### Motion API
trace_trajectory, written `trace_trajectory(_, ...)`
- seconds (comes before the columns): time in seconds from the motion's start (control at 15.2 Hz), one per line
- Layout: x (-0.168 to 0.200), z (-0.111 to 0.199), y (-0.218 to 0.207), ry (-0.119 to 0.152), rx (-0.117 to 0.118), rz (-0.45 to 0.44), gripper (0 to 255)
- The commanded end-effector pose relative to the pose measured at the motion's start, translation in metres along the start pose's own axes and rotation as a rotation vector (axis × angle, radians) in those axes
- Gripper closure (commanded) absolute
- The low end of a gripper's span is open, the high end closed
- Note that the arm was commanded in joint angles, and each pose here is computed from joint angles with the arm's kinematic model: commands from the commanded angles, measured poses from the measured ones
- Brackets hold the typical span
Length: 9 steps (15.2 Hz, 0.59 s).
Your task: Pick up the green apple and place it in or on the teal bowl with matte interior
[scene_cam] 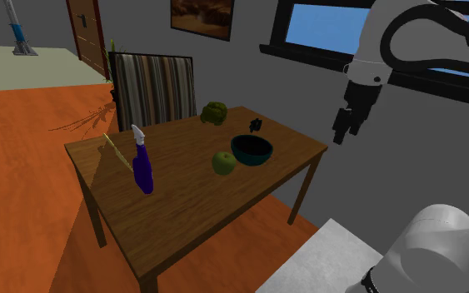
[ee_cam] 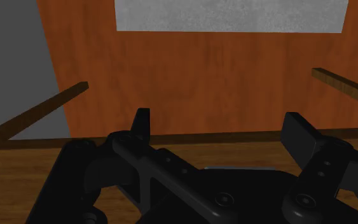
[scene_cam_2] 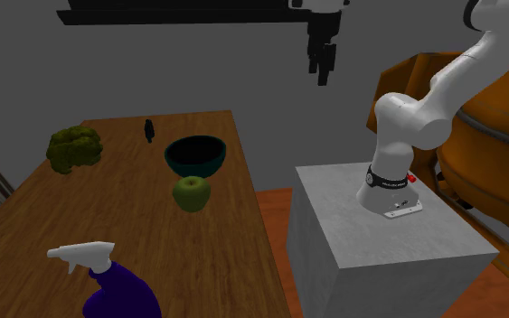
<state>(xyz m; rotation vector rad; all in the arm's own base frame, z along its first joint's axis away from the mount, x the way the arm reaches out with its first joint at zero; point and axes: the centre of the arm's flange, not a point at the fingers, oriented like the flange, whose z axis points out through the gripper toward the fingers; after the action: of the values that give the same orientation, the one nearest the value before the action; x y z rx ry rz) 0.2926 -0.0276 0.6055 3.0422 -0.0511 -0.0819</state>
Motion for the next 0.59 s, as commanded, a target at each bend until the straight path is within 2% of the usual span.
trace_trajectory(0.0, 0.000, 0.000, 0.000, 0.000, 0.000, 0.000, 0)
trace_trajectory(0.53, 0.081, 0.047, -0.027, 0.059, 0.020, -0.058, 0)
